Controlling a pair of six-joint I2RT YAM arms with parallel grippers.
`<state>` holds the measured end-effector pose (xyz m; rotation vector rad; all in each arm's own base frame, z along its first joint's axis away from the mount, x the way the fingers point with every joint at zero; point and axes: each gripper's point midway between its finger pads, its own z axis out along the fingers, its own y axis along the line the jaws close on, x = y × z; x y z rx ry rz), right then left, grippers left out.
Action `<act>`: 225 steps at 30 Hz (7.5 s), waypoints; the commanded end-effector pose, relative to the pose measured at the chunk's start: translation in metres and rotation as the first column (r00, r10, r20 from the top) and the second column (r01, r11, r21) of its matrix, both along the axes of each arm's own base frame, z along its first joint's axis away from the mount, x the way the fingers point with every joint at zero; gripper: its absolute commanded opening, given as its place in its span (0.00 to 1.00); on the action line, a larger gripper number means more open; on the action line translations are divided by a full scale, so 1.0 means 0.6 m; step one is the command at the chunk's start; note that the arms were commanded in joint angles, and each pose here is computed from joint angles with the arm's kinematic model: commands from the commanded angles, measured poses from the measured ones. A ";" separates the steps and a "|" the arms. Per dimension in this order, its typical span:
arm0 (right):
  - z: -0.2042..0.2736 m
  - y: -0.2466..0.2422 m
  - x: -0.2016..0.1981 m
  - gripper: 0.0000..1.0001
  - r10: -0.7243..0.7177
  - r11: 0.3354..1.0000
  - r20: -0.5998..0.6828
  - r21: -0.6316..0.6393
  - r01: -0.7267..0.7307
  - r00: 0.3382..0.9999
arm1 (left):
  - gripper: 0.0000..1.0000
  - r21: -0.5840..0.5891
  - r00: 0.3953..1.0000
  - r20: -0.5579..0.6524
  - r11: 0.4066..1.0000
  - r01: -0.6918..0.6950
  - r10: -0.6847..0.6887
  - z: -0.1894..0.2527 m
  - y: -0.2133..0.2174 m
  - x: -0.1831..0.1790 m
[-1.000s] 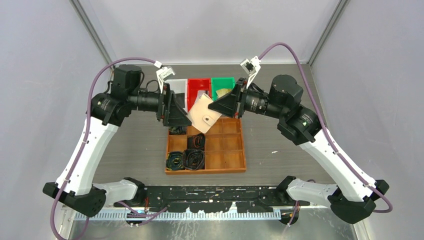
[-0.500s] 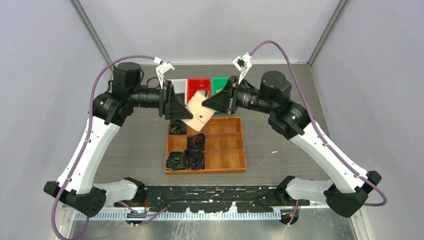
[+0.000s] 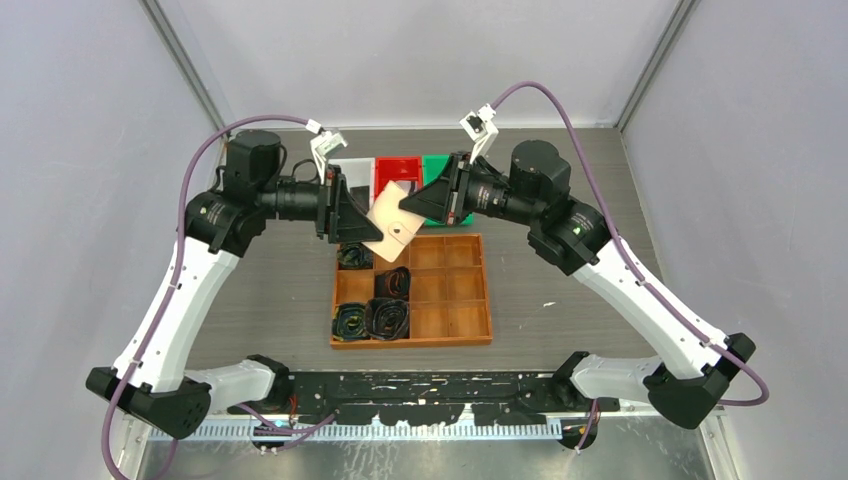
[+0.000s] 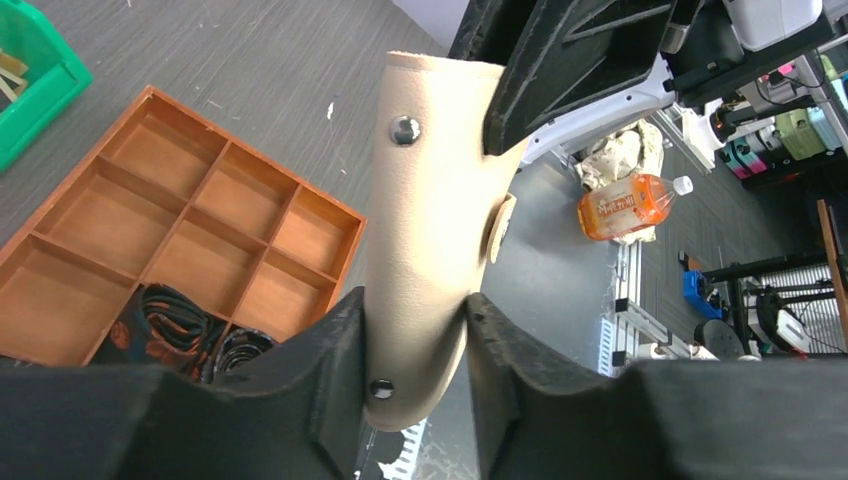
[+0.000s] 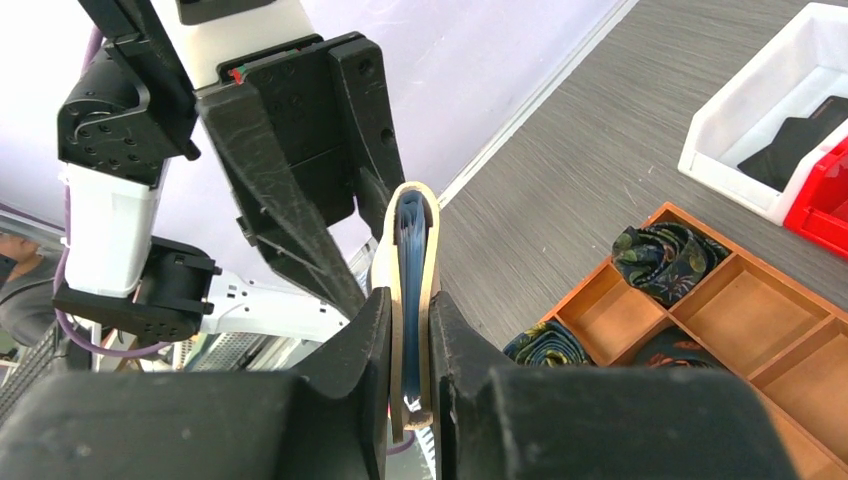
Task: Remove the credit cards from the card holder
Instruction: Open the card holder.
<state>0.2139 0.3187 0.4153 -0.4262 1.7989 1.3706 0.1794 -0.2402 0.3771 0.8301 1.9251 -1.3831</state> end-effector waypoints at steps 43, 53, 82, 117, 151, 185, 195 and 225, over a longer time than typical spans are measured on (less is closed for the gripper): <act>0.088 -0.003 -0.078 0.04 0.307 0.916 0.120 0.232 -0.327 0.944 | 0.69 -0.135 0.991 -0.037 0.983 0.122 -0.128 0.066 -0.002 -0.058; 0.077 0.008 -0.071 0.02 0.337 0.918 0.108 0.181 -0.352 0.935 | 0.34 -0.132 0.988 -0.065 0.982 0.133 -0.143 0.065 -0.006 -0.053; -0.031 0.032 0.065 0.64 -0.376 0.922 -0.169 -0.163 0.350 0.911 | 0.00 0.059 0.822 0.399 0.883 -0.465 0.406 0.000 0.071 0.127; -0.113 0.101 0.107 0.01 -0.549 0.821 -0.188 -0.304 0.484 0.814 | 0.00 0.049 0.793 0.520 0.916 -0.398 0.317 0.007 0.069 0.099; -0.049 0.099 0.056 0.54 -0.479 0.878 -0.256 -0.153 0.454 0.840 | 0.00 0.039 0.739 0.568 0.885 -0.463 0.362 0.011 0.083 0.119; -0.070 0.102 0.109 0.30 -0.608 0.786 -0.148 -0.252 0.565 0.780 | 0.00 -0.013 0.767 0.521 0.902 -0.432 0.375 0.037 0.069 0.101; -0.106 0.089 0.133 0.01 -0.681 0.685 -0.044 -0.391 0.615 0.731 | 0.00 -0.014 0.741 0.553 0.894 -0.448 0.381 0.048 0.077 0.101; -0.111 0.026 0.109 0.08 -0.706 0.670 -0.038 -0.358 0.650 0.707 | 0.00 -0.035 0.685 0.588 0.859 -0.511 0.431 0.061 0.090 0.123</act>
